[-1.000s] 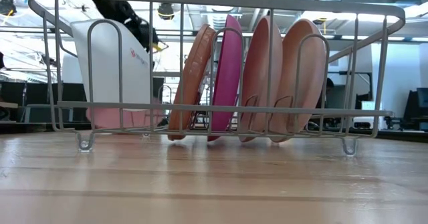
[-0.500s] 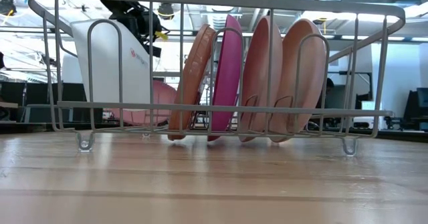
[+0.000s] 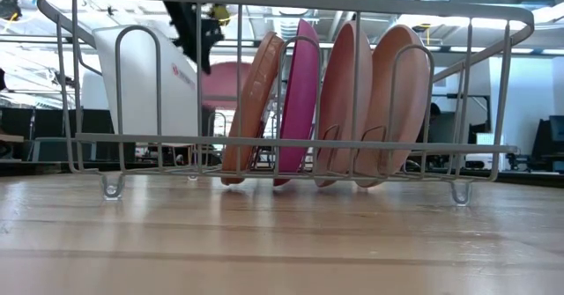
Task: Sort dishes
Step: Put the light pink plate in the dish rack
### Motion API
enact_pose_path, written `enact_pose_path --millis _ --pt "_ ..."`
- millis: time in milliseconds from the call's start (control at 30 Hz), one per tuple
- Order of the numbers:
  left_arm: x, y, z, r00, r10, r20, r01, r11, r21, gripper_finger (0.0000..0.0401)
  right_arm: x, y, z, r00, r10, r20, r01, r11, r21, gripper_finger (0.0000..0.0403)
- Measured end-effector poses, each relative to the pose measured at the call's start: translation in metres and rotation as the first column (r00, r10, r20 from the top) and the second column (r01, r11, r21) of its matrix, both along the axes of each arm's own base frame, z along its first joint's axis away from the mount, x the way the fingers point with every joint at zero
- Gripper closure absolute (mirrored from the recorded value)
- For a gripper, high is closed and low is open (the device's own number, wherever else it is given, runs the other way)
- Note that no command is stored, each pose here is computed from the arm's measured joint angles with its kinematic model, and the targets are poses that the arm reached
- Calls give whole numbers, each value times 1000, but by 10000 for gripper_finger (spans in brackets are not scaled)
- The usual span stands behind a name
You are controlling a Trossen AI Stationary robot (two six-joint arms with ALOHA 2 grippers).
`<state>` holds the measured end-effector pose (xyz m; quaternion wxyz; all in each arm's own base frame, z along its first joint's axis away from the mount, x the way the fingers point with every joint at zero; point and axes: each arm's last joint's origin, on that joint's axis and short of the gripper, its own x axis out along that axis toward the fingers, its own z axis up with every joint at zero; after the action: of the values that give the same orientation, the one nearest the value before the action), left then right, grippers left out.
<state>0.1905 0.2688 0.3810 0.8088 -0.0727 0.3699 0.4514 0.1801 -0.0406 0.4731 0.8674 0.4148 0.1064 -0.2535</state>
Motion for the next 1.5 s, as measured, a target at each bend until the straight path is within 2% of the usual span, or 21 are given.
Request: enact_pose_path --millis 167,333,500,633,767,867,1033,1267,1367,1500 --pt "-1 -6 40 981 14 193 -19 1000 23 401 -1 -10 3 999 -32 16 33 998 -52 137" --pt "5 -19 72 934 -28 355 17 999 34 401 -2 -15 3 999 -33 -15 31 992 -125 137" --pt "16 -38 94 872 -54 486 56 998 11 401 -1 -18 9 1000 -6 -11 3 969 -249 134" --pt "30 -56 104 832 -93 548 108 994 5 401 3 -20 14 1000 20 5 -17 937 -349 104" --pt "47 -73 108 787 -123 605 161 987 -9 401 8 -28 14 1000 -10 20 16 935 -354 55" --pt "57 -85 111 750 -127 649 191 981 -29 401 11 -30 16 998 -21 53 38 937 -347 35" --pt "70 -100 116 672 -108 733 225 972 -63 401 5 -27 27 986 -21 165 75 942 -327 35" --pt "81 -115 116 628 -29 777 225 963 -146 401 -23 -19 40 967 -42 249 127 934 -334 40" --pt "88 -120 116 595 8 804 218 961 -170 401 -28 -18 41 965 -53 257 141 931 -336 35" --pt "99 -125 117 482 55 875 227 956 -185 401 -28 -17 41 965 -51 257 138 932 -334 27"
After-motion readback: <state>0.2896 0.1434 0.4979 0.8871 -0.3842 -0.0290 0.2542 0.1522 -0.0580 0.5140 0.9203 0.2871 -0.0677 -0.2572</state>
